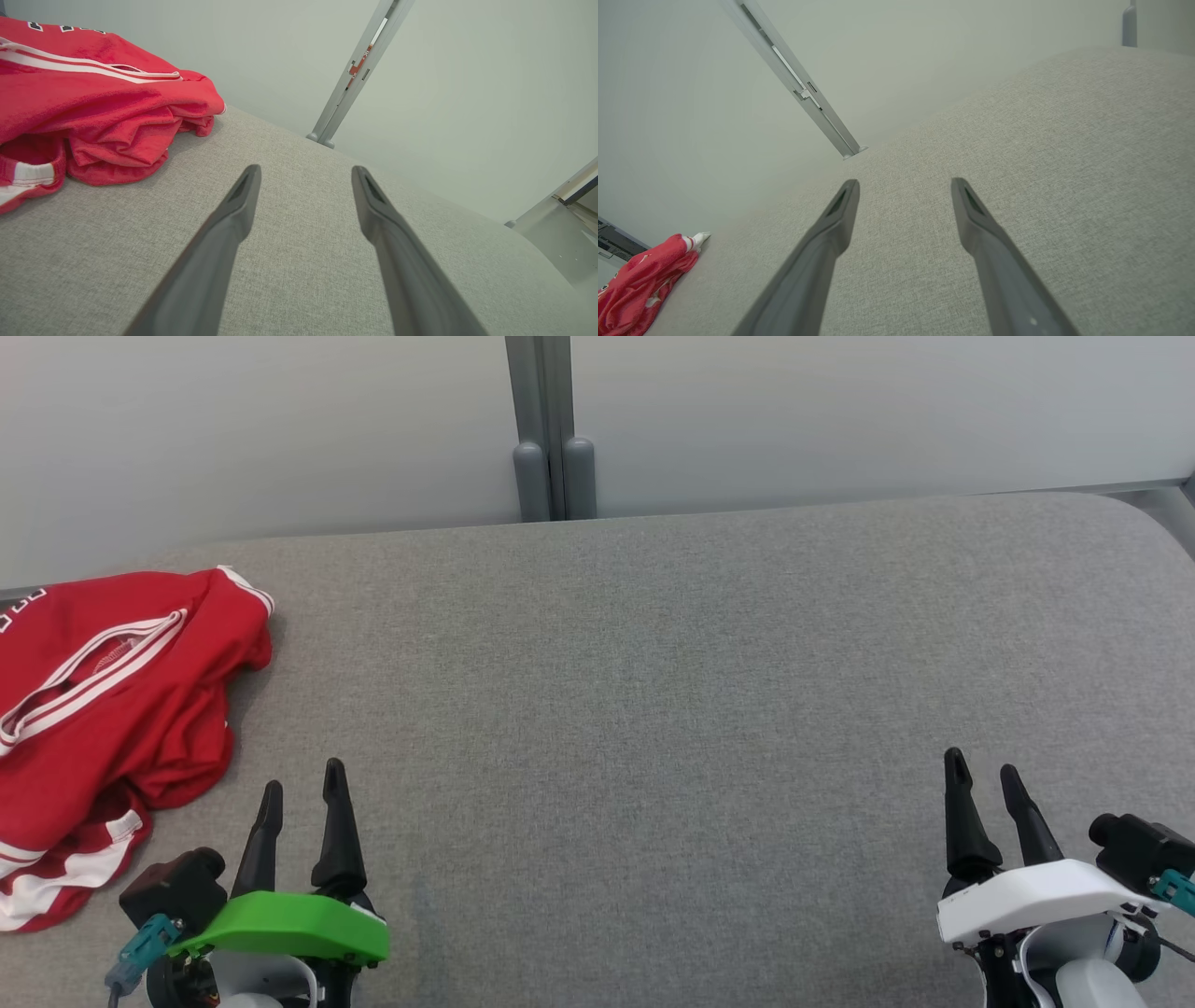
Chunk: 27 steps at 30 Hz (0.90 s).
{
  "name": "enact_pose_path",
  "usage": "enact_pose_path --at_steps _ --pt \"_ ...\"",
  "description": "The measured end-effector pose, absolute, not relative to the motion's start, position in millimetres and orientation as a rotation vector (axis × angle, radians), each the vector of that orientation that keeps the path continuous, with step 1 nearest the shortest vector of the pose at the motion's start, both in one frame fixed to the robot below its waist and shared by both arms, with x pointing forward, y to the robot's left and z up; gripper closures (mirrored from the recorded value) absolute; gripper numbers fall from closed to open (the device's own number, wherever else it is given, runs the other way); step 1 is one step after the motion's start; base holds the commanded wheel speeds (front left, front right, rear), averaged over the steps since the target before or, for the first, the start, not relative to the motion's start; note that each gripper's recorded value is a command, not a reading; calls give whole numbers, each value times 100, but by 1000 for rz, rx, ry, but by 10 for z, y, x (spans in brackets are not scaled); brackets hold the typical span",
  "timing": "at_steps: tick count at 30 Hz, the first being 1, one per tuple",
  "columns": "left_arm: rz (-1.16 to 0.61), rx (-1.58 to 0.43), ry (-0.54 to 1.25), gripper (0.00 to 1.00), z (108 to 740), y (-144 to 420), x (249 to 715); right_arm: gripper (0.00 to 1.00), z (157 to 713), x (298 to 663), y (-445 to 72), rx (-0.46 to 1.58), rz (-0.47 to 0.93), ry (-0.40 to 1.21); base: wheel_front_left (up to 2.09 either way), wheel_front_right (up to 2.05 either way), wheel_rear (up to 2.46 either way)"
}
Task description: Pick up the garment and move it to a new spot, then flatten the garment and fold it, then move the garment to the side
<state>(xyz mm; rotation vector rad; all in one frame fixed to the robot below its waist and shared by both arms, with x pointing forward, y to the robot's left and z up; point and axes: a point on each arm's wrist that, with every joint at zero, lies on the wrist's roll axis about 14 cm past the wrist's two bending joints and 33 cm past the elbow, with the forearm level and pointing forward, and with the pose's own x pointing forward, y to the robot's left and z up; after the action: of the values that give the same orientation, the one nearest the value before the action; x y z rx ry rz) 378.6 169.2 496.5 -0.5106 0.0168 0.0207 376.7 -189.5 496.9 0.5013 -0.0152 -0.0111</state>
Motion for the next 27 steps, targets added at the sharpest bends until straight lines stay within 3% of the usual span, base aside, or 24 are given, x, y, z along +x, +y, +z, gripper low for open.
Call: enact_pose_path --at_steps 27 --pt "6 -265 -25 0 4992 1671 3710 0 4996 3722 -1781 255 45 -39 0 0 0"
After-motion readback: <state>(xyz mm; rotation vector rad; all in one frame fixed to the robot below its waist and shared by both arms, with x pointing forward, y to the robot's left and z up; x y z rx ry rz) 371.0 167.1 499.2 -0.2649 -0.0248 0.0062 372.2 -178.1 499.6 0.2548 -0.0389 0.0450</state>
